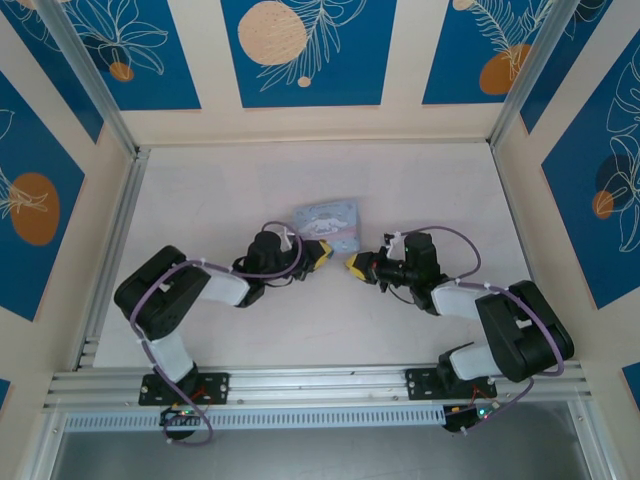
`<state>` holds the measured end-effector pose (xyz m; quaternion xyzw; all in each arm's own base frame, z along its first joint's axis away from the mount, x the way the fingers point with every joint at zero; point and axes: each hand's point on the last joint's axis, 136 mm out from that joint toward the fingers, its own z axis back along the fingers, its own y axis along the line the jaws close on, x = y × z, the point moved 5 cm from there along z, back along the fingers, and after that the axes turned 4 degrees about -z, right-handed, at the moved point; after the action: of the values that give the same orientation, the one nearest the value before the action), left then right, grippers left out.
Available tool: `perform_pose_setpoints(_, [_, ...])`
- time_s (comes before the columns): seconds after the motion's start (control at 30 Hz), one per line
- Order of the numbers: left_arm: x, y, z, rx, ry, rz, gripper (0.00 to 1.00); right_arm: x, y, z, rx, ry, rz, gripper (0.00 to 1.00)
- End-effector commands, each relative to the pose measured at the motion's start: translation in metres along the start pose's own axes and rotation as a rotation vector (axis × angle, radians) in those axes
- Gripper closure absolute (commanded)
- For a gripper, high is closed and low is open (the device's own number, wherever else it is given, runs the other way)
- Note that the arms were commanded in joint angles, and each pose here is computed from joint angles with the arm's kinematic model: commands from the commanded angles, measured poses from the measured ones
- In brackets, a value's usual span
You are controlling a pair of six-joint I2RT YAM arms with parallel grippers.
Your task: Unlock a padlock with a key
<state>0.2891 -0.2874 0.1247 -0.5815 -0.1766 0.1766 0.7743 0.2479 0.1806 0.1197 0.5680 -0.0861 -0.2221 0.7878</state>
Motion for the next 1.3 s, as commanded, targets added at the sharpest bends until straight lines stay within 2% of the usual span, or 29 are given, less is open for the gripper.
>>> perform_pose_setpoints(0.0, [0.008,-0.028,0.007,-0.097,-0.04,0.0,1.0,0.0,0.003,0.0,0.011,-0.037,-0.052,1.0])
perform_pose_setpoints(0.53, [0.01,-0.027,0.009,-0.106,-0.067,0.046,1.0,0.004,0.018,-0.003,0.04,-0.116,-0.111,1.0])
perform_pose_setpoints(1.27, [0.01,-0.027,0.009,-0.105,-0.068,0.054,1.0,0.008,0.028,-0.017,0.038,-0.105,-0.104,1.0])
